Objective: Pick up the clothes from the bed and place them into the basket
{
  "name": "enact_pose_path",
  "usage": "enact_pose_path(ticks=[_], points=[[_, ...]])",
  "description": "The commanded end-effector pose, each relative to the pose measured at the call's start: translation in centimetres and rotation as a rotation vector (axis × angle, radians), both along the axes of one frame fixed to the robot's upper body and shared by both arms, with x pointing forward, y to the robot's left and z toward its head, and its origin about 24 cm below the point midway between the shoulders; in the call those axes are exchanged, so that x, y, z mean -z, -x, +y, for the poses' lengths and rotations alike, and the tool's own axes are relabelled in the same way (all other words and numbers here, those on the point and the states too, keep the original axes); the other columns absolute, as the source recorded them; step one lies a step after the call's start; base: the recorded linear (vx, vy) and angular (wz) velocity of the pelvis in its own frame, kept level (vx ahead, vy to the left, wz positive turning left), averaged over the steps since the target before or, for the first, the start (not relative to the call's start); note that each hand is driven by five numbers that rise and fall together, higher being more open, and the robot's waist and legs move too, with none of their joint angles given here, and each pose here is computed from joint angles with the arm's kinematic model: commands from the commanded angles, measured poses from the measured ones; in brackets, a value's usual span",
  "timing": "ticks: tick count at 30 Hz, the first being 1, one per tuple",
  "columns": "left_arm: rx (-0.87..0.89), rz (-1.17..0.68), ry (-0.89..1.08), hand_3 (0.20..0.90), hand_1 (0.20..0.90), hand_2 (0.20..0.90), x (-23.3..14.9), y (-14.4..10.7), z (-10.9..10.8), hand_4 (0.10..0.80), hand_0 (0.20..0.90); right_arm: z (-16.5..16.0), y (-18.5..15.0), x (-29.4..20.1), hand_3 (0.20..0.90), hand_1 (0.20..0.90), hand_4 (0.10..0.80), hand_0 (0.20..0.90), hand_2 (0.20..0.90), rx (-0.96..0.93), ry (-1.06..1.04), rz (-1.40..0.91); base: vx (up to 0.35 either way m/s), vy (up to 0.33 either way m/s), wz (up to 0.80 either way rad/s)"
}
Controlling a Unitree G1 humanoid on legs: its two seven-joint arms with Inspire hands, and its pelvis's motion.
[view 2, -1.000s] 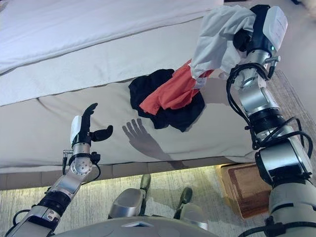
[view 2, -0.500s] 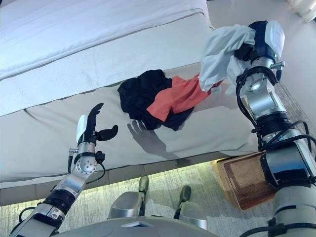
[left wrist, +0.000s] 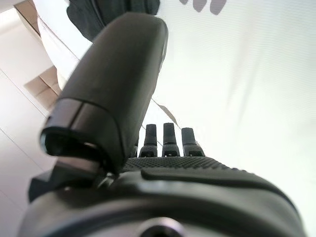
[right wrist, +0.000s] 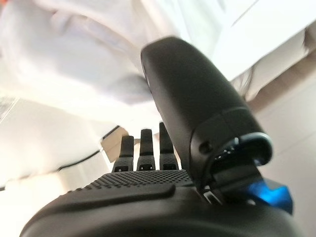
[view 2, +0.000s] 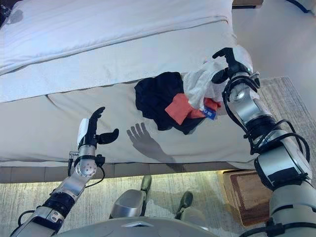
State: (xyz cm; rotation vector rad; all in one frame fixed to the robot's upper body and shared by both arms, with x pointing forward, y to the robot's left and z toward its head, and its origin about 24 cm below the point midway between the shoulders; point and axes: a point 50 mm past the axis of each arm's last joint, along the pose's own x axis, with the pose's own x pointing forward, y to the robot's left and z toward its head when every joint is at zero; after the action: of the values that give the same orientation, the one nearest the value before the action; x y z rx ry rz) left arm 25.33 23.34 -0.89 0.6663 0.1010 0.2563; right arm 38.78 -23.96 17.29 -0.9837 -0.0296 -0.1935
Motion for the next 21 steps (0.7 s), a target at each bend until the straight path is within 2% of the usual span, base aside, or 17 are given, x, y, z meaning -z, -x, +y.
enact_pose_path(ticks=[1,9,21], points=[[0.049,-0.051,-0.047,0.9,0.9,0.9,-0.5,0.0,0.1,0.8,0.9,0.3,-1.2,-2.9,0.9,0.9,0.8,0.9,0.9,0.011,0.104,-0.056,0.009,-0.005,0.09],[0.062,-0.057,-0.059,0.9,0.9,0.9,-1.0,-0.2,0.3,0.8,0.9,-1.6,-1.0,-0.4,0.9,0.9,0.8,0.9,0.9,0.087,0.191,0.096,0.002,-0.002,0.0],[0.074,-0.053,-0.058,0.9,0.9,0.9,-0.8,0.1,0.1,0.8,0.9,-0.6,-1.1,-0.4,0.9,0.9,0.8,0.9,0.9,0.048,0.259,0.076,0.018,0.004,0.0]])
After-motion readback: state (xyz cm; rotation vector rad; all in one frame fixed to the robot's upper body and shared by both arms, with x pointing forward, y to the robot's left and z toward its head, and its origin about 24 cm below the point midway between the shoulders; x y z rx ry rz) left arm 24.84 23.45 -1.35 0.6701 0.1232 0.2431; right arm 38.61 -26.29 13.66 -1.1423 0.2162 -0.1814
